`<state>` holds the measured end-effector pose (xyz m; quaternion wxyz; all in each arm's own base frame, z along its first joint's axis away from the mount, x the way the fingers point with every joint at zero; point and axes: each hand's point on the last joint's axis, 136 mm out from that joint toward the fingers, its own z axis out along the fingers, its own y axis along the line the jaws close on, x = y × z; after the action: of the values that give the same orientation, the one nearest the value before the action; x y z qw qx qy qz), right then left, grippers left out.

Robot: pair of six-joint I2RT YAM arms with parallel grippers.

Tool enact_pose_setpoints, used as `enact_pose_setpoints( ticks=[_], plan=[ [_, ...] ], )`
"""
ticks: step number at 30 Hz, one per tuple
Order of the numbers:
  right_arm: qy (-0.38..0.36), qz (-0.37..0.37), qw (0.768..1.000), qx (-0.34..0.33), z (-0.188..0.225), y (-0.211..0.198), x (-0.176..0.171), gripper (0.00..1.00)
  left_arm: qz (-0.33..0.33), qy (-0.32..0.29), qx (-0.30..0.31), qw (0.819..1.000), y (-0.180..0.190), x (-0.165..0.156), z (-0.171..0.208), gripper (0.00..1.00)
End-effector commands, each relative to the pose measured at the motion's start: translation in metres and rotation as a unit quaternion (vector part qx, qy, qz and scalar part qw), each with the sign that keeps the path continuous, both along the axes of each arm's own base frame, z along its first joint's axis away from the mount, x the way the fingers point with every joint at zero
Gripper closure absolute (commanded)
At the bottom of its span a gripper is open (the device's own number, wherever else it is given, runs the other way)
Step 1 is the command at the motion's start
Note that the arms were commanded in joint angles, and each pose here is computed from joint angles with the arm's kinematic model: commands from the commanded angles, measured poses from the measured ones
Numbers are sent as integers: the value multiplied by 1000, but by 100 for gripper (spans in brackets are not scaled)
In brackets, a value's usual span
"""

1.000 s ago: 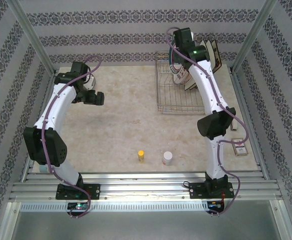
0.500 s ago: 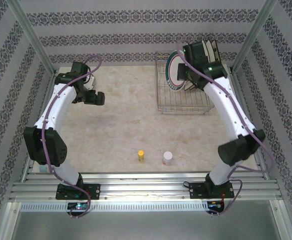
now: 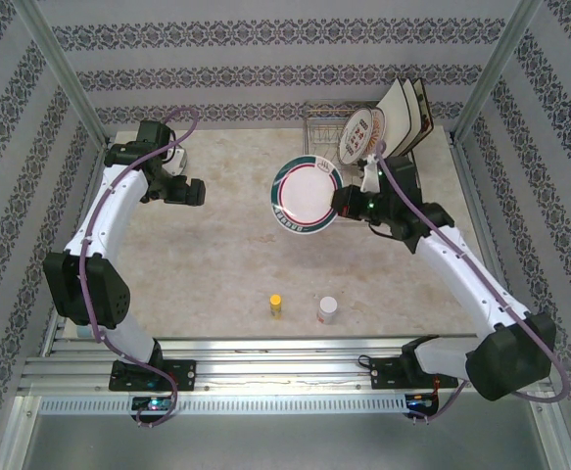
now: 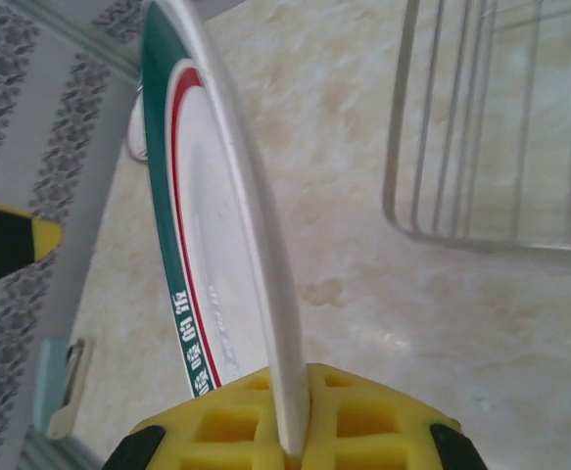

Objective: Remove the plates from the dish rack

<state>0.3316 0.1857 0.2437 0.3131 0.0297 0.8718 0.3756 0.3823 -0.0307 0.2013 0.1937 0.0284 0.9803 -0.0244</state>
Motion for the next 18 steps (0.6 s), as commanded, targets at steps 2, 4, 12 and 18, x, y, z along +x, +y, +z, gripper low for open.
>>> enact_pose_setpoints(
  ticks=[2, 4, 12, 18],
  plan=[
    [-61, 44, 986, 147, 41, 18, 3, 100, -16, -8, -4, 1000, -7, -7, 8, 0],
    [-52, 52, 985, 155, 33, 20, 2, 100, -16, -10, -9, 1000, -8, -6, 9, 0],
    [-35, 50, 980, 190, 12, 24, 10, 100, -52, -46, -144, 987, -53, -2, 31, 0],
    [-20, 51, 978, 199, 3, 30, 17, 100, -86, -80, -368, 923, -107, 2, 61, 0]
  ],
)
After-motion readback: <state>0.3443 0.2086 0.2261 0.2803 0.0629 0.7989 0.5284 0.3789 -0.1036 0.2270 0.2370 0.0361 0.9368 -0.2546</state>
